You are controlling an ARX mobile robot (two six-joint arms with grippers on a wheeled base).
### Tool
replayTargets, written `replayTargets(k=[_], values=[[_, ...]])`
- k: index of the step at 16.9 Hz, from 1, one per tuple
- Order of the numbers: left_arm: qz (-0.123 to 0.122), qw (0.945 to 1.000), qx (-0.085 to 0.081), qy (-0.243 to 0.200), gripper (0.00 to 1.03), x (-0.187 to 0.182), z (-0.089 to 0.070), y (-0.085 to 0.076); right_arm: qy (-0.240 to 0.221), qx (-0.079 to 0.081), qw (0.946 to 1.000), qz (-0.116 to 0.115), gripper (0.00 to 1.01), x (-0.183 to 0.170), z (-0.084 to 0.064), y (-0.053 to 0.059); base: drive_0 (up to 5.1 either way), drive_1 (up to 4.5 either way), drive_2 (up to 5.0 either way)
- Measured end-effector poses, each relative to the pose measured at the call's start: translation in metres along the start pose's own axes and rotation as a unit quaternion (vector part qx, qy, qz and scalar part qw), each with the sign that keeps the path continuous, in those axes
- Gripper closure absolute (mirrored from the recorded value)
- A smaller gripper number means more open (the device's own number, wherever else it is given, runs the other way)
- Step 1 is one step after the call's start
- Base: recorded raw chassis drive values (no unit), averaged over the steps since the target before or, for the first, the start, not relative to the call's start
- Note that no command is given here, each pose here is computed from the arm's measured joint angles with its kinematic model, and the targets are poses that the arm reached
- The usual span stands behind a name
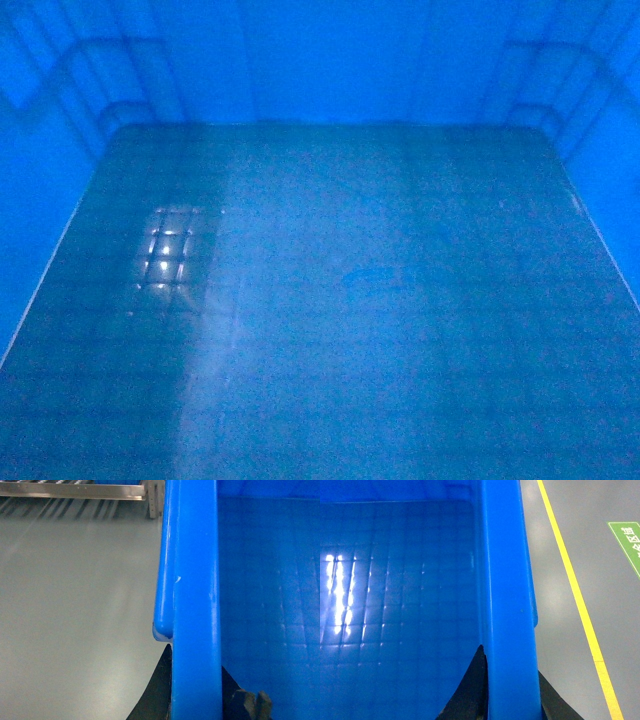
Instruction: Place box next to blue box on left shelf
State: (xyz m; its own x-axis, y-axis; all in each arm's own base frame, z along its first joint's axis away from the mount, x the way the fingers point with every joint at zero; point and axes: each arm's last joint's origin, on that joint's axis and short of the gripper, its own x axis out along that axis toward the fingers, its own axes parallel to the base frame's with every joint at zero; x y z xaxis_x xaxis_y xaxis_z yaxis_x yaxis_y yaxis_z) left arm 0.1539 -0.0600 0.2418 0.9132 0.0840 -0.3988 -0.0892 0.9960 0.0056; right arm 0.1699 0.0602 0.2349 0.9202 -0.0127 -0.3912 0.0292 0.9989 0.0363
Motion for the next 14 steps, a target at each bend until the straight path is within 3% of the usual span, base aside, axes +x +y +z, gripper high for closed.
replayTargets(k=[14], values=[[0.000, 1.0000, 0.000, 0.000, 0.94, -0.0001, -0.0001, 0.0001, 0.000, 0.000, 1.0000, 0.000, 0.92, 0.0000, -0.0002, -0.0001, 0.0, 4.25, -4.1]])
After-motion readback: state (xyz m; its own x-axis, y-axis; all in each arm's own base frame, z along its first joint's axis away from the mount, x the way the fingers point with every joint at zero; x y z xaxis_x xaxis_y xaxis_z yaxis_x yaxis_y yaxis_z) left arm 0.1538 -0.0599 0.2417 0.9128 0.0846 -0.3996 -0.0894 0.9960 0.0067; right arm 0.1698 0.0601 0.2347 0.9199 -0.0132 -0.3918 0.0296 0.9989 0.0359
